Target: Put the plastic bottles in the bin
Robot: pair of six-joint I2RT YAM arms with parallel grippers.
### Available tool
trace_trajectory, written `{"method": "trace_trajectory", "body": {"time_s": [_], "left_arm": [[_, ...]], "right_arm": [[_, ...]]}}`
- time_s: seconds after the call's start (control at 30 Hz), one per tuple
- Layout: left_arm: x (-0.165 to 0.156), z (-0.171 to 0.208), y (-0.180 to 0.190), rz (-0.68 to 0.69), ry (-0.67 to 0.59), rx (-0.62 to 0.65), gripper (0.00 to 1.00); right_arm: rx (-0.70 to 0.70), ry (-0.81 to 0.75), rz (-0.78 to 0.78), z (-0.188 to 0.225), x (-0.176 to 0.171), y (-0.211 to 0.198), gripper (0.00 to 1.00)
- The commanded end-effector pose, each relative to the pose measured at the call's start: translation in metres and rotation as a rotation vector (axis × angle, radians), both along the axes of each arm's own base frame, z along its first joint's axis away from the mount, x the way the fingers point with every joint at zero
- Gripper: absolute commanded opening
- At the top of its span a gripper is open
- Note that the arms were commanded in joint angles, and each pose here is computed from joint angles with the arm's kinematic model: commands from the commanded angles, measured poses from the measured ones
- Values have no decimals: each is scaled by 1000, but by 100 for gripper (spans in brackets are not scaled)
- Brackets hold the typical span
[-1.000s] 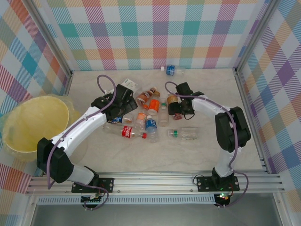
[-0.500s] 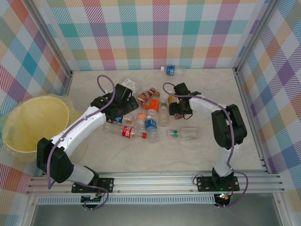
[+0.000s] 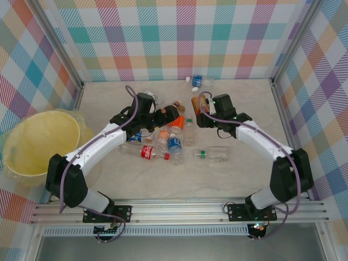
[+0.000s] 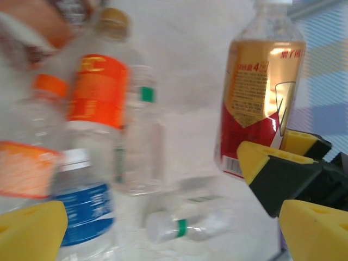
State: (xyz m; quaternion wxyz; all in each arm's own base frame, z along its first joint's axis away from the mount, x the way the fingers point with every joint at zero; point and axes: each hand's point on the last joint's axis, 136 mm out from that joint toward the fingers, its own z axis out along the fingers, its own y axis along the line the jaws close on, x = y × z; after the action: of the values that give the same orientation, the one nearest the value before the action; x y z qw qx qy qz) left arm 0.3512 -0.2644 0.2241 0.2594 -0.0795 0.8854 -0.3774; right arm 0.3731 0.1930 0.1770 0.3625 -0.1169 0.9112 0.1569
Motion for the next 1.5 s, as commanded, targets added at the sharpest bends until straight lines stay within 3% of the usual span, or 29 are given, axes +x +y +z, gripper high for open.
{"method": "trace_trajectory", "body": {"time_s": [0.0, 0.17, 0.37, 0.93, 1.07, 1.17, 1.27, 1.47], "left_arm": [[-1, 43, -34, -168, -141, -186, 100], [-3, 65, -47, -225, -221, -248, 100], [14, 50, -30, -56, -210, -114, 100], [29, 38, -49, -69, -165, -36, 99], [31, 36, -54, -74, -149, -52, 83], [31, 44, -53, -71, -167, -64, 67], [31, 60, -35, -25, -217, -33, 63], [24, 87, 51, 173, -252, 185, 61]], "right_arm": [[117, -77, 136, 24, -11, 25, 54], [223, -87, 241, 44, -27, 43, 55], [309, -104, 333, 54, -40, 58, 58], [353, -64, 474, 61, -60, 83, 59], [361, -73, 495, 66, -63, 86, 60], [350, -95, 470, 71, -60, 82, 71], [349, -127, 424, 80, -55, 77, 100], [387, -222, 346, 112, -49, 67, 100]]}}
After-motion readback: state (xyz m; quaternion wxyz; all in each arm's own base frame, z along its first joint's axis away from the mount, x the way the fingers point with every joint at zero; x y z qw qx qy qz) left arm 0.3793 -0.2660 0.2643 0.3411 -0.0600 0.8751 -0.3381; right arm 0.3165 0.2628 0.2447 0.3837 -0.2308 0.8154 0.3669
